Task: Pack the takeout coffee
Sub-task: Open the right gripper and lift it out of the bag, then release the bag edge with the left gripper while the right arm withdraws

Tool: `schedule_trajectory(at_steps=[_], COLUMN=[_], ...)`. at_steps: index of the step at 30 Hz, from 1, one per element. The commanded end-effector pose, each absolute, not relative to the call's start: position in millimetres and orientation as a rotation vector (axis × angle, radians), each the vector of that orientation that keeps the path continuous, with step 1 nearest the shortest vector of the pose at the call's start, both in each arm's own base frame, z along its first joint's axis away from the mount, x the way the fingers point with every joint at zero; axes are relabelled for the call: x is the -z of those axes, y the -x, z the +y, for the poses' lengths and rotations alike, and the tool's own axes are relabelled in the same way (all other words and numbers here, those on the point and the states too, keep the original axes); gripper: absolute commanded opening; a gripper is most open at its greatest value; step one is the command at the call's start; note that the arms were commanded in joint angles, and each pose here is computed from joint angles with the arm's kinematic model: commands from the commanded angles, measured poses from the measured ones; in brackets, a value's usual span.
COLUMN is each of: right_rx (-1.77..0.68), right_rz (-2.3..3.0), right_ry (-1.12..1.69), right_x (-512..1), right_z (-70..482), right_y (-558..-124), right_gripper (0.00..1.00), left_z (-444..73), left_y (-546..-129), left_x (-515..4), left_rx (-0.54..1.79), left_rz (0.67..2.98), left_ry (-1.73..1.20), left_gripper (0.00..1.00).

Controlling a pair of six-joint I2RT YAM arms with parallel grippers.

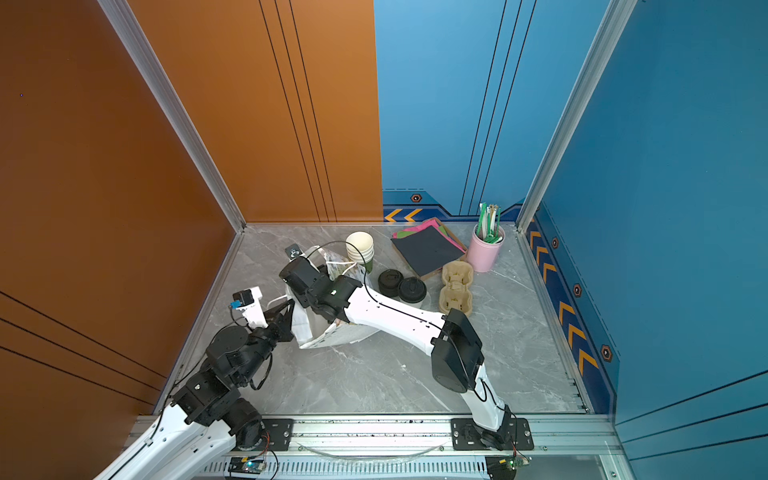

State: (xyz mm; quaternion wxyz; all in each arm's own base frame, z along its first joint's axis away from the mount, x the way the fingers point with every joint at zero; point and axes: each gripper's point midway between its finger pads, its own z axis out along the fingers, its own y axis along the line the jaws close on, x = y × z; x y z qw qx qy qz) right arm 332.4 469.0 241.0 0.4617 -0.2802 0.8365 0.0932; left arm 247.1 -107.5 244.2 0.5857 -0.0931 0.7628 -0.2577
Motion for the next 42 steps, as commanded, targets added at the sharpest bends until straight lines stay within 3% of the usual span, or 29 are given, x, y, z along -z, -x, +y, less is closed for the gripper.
schedule_trajectory(at_steps=[1, 6, 12, 16, 25, 29, 35, 38, 42], right_rx=[-0.264, -0.414, -0.626, -0.703, -0.719, -0.711, -0.69, -0.659, -0.598], right_rz=[2.022, 1.976, 1.857, 1.782, 1.772, 1.833, 1.869, 1.891, 1.94], right_ry=[0.65, 0.671, 0.677, 0.646, 0.535, 0.503, 0.487, 0.481, 0.472], right_x=[-268, -306, -378, -415, -435, -412, -398, -390, -376], right_z=[467, 473, 466, 448, 397, 380, 359, 346, 325], right_y=[-332, -316, -286, -272, -282, -293, -300, -305, -311], right_gripper=[0.37, 0.39, 0.61, 0.69, 0.83, 0.84, 0.88, 0.9, 0.96], left_z=[-101, -102, -101, -101, -91, -90, -83, -74, -70], left_y=[-248, -250, -252, -254, -255, -257, -256, -250, -240], left_x=[-251, -255, -267, -277, -275, -276, -300, -317, -341], left_rx=[0.581, 0.589, 0.609, 0.628, 0.577, 0.558, 0.492, 0.428, 0.397], left_rz=[1.787, 1.79, 1.783, 1.778, 1.83, 1.836, 1.805, 1.786, 1.757], left_ry=[0.257, 0.279, 0.324, 0.355, 0.463, 0.467, 0.405, 0.356, 0.258], left_gripper=[0.0, 0.0, 0.0, 0.0, 0.01, 0.23, 0.73, 0.92, 0.99])
